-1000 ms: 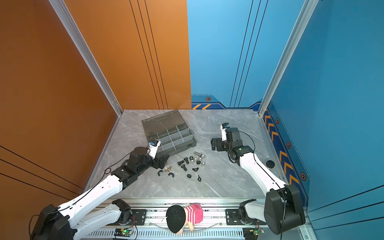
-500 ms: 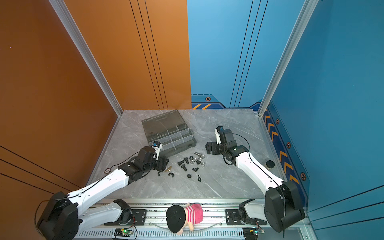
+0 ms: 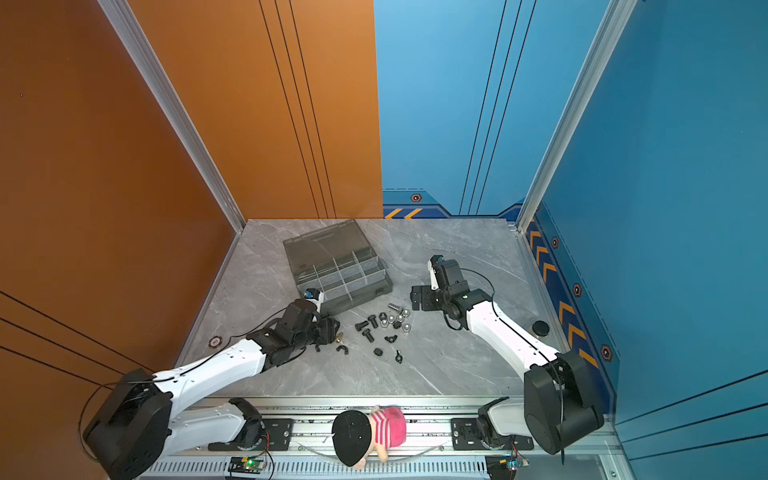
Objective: Sort the screws and nuts into containers
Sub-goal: 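Move the left gripper toward brass wing nuts while the right gripper advances, then lower the left gripper around a brass wing nut beside the box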
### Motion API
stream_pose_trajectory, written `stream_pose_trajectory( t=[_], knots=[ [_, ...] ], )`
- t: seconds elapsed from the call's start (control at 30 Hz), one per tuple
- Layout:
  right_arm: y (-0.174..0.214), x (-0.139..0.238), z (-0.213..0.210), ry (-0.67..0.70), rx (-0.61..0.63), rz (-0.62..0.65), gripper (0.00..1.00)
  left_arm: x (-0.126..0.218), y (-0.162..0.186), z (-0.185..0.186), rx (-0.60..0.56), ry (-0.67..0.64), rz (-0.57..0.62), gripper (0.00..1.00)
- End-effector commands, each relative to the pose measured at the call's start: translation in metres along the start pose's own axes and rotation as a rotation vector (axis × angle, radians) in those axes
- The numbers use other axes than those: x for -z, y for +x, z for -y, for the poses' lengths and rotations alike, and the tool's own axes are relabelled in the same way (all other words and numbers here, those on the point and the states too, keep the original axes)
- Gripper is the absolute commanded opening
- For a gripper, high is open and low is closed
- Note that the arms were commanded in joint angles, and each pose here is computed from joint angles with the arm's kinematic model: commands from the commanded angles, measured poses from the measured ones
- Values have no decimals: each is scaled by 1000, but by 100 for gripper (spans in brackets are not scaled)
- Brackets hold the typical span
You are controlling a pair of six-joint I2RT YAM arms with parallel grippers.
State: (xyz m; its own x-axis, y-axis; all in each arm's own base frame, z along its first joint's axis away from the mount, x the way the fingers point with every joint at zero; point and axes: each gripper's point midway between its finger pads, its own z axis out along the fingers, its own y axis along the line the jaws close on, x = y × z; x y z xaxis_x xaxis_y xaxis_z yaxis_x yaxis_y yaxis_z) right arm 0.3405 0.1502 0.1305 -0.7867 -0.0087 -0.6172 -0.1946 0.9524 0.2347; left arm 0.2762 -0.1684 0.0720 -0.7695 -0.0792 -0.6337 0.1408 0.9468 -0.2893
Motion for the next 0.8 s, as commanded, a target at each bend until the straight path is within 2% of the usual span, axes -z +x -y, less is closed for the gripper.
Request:
stream_pose_trajectory(
  t=[0.0, 0.33, 0.77],
  knots=[
    [-1, -1, 0, 13, -16, -10, 98, -5, 0, -6, 14, -36, 46, 64],
    [5, -7, -1, 12, -18, -30, 98, -12, 7, -15, 1, -83, 112, 62],
    [14, -12, 1, 11, -14, -50, 98, -30, 18, -9, -124, -193, 124, 57]
  ],
)
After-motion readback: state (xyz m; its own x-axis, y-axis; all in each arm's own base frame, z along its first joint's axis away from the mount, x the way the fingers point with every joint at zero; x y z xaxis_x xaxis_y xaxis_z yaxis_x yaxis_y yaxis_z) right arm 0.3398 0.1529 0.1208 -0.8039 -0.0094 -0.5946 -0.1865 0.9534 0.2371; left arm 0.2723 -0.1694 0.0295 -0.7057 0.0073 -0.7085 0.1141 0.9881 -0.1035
